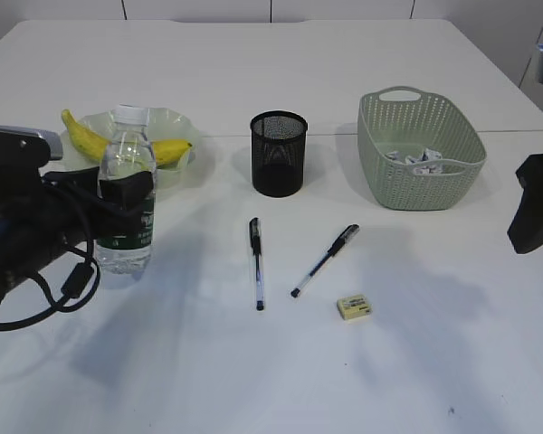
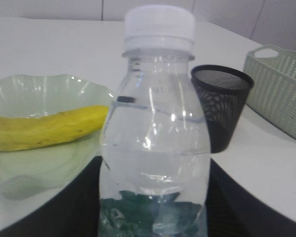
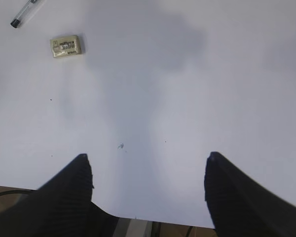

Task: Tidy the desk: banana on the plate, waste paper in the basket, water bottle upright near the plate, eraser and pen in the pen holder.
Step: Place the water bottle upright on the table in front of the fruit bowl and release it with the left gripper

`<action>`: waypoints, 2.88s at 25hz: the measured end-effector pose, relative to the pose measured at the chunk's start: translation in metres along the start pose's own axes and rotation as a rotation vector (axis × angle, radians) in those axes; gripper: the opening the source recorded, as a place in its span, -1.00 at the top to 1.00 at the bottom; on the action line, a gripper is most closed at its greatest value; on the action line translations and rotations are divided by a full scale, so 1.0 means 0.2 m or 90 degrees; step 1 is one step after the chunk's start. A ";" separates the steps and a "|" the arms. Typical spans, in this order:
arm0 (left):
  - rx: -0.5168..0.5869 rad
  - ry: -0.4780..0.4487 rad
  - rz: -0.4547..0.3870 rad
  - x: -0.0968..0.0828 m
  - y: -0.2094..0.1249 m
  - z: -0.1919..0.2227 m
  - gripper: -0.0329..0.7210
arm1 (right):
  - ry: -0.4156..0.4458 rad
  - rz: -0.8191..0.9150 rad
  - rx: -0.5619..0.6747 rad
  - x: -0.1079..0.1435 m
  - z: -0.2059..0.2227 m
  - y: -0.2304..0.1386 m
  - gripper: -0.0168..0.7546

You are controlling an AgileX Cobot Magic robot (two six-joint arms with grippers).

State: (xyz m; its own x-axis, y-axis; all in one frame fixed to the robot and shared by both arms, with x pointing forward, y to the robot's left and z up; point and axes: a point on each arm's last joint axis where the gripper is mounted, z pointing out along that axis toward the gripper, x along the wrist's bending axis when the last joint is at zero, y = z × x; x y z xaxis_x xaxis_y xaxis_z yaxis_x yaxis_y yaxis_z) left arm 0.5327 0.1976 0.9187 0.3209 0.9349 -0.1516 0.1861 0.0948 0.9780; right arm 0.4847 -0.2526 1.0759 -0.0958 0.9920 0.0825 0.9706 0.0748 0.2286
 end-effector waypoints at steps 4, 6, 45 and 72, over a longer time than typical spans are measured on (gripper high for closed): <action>0.022 -0.053 0.026 -0.03 -0.05 0.04 -0.09 | 0.000 0.000 -0.001 0.00 0.00 0.00 -0.41; 0.023 -0.063 0.031 -0.04 -0.07 0.08 -0.09 | 0.000 0.000 -0.002 0.00 0.00 0.00 -0.41; -0.015 -0.063 0.015 0.06 -0.26 0.16 -0.28 | 0.007 0.004 -0.020 0.00 0.00 0.01 -0.41; 0.100 -0.033 0.016 0.08 -0.34 0.08 -0.52 | 0.014 0.007 -0.022 0.01 0.00 0.02 -0.41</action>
State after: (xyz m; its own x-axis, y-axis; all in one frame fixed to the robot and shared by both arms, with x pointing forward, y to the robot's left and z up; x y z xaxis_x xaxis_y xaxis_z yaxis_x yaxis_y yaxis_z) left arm 0.5396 0.2007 0.8475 0.3737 0.9173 -0.1378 0.3191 0.0123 0.9477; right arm 0.4875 -0.2505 1.0769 -0.0906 0.9903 0.1056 0.9634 0.0603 0.2610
